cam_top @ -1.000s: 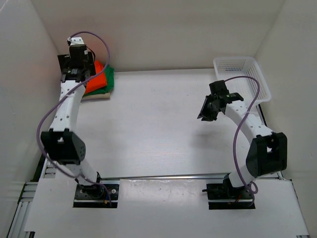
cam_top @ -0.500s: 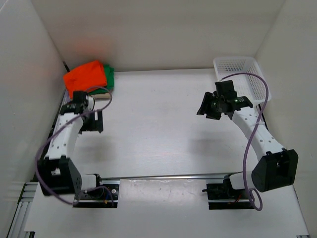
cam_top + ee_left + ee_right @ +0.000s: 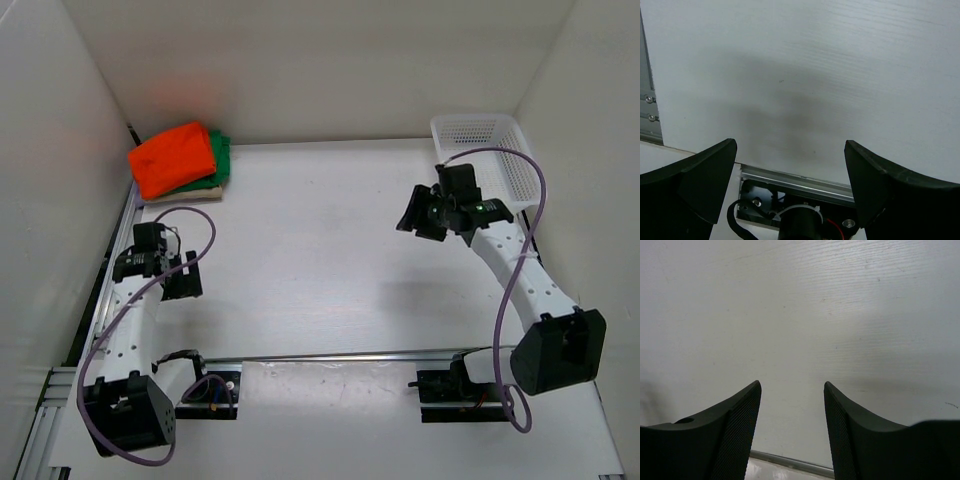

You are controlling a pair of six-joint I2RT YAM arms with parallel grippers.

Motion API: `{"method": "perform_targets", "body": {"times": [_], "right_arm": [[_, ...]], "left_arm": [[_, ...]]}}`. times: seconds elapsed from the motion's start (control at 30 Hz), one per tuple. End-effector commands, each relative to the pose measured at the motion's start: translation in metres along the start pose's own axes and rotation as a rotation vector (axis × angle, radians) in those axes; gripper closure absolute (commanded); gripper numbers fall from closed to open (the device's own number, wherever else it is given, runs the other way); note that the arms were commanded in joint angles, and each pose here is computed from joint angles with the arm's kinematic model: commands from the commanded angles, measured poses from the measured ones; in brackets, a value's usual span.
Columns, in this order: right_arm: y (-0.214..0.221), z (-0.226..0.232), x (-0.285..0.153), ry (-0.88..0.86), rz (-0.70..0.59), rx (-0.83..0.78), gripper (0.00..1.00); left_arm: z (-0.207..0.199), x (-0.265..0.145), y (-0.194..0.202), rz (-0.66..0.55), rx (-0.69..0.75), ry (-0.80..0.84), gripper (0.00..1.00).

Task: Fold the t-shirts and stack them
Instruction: Put the neatly folded tshirt into the corner of the board with the left arm

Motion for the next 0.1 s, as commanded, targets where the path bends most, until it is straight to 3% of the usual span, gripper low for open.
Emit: {"method": "perform_targets", "body": {"times": [0.0, 0.07], "right_arm": [[-0.0045, 0.0043, 0.0042, -0.037, -0.020, -0.010, 0.42], [-0.0036, 0.0038, 0.0061, -0.037, -0.022, -0.010, 0.42]], "left_arm": [[-0.0031, -0.0052, -0.0090, -0.050, -0.013, 0.035, 0.00], [-0.0031, -0.0052, -0.0090, -0.050, -0.013, 0.035, 0.00]]}}
Point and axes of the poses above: each gripper's point midway between its finger pads, its own x axis out along the fingers, its own z axis along the line the jaws close on, y = z × x, the point moved 7 cm from there along -x, back along the fingers, and after that the axes turned 14 degrees about -x, right-handed, at the moved point
